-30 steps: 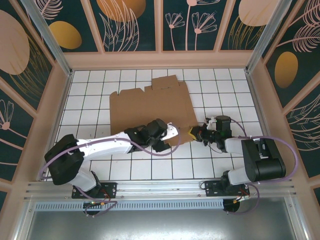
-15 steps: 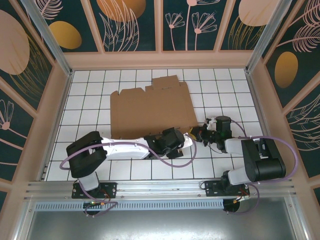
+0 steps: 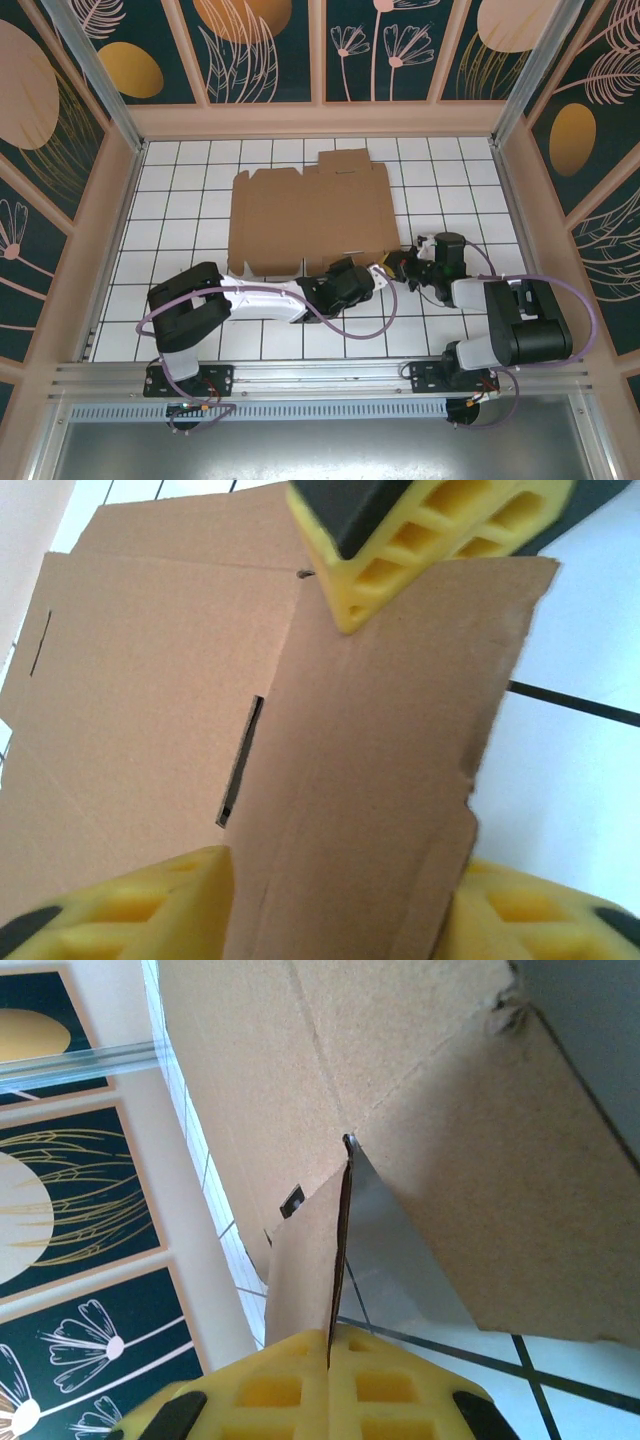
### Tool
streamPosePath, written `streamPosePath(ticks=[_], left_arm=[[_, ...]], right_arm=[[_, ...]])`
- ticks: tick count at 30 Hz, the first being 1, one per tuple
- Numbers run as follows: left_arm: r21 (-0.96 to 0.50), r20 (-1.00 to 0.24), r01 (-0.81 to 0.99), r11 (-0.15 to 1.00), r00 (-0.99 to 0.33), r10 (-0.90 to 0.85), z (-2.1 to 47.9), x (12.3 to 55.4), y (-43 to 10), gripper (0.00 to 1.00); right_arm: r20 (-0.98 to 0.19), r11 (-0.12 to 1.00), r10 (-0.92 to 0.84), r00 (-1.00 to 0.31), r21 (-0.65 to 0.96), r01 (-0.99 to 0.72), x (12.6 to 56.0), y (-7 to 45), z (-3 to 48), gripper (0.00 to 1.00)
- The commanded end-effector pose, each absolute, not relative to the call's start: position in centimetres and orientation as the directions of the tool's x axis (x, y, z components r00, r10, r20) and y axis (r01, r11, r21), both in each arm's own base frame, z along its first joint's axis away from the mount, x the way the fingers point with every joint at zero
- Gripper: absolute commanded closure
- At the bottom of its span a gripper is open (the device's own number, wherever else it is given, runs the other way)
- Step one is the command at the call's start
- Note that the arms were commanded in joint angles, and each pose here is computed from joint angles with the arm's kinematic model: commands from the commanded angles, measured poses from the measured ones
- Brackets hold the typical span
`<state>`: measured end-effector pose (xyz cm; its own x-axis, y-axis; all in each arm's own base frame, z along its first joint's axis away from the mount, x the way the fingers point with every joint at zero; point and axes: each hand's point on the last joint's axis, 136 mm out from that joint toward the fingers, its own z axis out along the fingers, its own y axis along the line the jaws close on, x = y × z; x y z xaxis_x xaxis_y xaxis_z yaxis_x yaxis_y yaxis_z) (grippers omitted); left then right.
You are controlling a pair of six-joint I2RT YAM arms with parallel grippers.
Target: Fold the paper box
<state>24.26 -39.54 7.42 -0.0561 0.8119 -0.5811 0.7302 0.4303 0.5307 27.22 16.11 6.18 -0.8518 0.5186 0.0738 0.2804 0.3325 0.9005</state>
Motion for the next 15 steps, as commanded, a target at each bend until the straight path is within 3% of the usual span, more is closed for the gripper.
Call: streamPosePath(ticks=[1,8,13,15], left_arm=[[0.569,-0.578,0.678,0.465,-0.072,0.813,7.2,25.5,-38.8,0.64],[0.598,-0.579,0.637,0.486,-0.076,0.812,7.8,26.0,-38.2,0.99],[0.623,-0.586,0.594,0.509,-0.076,0.807,9.1,26.5,-37.6,1.0],[0.627,-0.592,0.583,0.516,-0.074,0.803,9.6,26.6,-37.4,1.0]], right_arm=[[0.079,0.317,0.514,-0.854,0.908,0.275,26.8,16.1,6.6,1.0],[0.081,0.308,0.517,-0.852,0.911,0.273,26.8,16.1,7.0,1.0],[0.056,0.304,0.528,-0.847,0.919,0.25,27.0,15.9,8.5,0.94],[0.03,0.314,0.535,-0.845,0.921,0.232,27.2,15.7,9.3,0.86]])
